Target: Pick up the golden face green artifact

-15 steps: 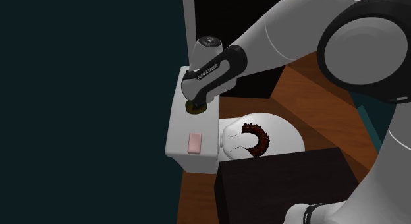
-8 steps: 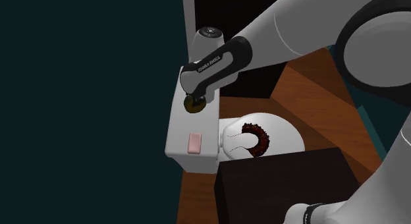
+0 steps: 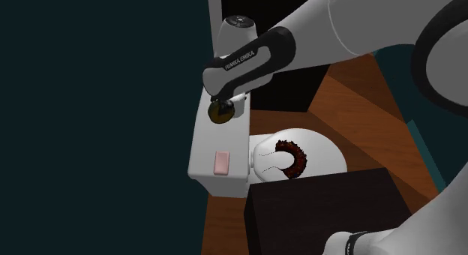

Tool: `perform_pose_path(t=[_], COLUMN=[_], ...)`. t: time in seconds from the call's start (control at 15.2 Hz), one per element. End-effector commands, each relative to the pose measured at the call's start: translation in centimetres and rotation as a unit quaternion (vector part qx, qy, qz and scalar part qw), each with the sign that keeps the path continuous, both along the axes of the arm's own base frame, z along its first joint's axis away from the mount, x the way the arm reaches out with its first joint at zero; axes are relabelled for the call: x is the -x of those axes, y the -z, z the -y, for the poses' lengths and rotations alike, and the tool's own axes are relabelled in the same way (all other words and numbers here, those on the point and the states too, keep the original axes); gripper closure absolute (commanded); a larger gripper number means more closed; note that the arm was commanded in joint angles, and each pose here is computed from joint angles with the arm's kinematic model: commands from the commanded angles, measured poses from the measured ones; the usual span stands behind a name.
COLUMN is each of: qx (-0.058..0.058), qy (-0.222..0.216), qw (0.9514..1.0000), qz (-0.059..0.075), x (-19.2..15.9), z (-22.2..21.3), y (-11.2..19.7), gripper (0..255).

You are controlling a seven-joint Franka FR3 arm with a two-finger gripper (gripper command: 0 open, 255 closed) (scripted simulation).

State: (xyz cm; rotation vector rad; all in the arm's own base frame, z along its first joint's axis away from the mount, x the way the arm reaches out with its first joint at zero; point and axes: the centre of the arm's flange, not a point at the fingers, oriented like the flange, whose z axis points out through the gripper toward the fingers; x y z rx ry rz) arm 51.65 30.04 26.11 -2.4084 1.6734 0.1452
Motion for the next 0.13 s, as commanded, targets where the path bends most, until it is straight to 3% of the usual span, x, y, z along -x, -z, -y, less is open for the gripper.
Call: perform_pose_path(t=[0.0,0.07], qx=[0.0,0.0], qy=[0.0,0.0], qw=[1.0,1.0], qz=[0.0,0.0], x=[0.01,0.01], z=[-0.03,-0.03], y=[-0.72,-0.72], gripper=[255,255])
